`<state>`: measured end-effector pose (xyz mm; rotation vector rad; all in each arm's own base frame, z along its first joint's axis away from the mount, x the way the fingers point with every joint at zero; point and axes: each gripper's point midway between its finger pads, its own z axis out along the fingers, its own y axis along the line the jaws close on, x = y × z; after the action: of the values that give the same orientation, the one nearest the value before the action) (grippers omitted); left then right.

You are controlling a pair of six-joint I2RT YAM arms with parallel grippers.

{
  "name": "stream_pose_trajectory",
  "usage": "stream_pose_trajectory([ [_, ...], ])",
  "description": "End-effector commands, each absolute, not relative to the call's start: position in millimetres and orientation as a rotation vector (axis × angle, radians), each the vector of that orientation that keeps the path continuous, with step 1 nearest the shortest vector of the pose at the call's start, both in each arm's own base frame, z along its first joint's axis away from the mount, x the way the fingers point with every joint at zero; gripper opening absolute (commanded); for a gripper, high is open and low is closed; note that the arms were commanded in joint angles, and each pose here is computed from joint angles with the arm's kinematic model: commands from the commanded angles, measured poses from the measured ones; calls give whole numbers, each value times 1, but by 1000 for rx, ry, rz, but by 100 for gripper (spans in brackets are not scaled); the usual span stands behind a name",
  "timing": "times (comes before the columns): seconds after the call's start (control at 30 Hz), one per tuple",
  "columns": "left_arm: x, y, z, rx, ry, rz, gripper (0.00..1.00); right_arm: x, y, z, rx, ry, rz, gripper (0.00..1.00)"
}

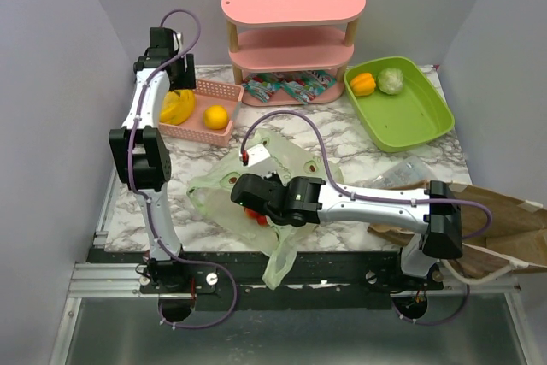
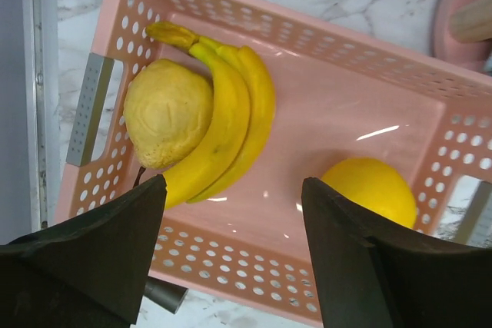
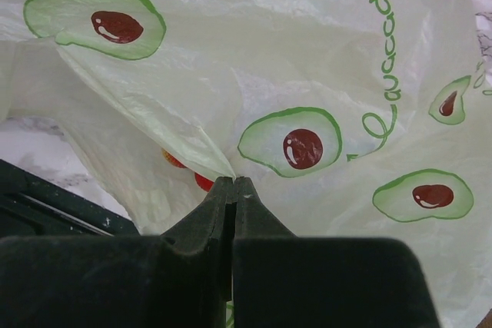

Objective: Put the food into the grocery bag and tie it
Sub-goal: Pick up the fake fruit from the bin.

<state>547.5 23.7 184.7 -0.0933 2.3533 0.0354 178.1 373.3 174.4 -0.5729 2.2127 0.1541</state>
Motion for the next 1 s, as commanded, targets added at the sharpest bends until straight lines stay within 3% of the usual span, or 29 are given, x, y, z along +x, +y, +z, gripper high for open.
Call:
stream_pose_trajectory([
  [0.0,550,35,157,-112,2414,18,70,172,385,163,-606,2236,202,1],
  [0.47,558,27,93,-146,2543,-119,58,168,390,152,-648,2260,192,1],
  [0.83,559,26,84,-163,2561,-162,54,167,393,149,-667,2273,191,1],
  [0.97,558,23,85,-163,2558,-183,34,167,392,149,-669,2274,187,1],
])
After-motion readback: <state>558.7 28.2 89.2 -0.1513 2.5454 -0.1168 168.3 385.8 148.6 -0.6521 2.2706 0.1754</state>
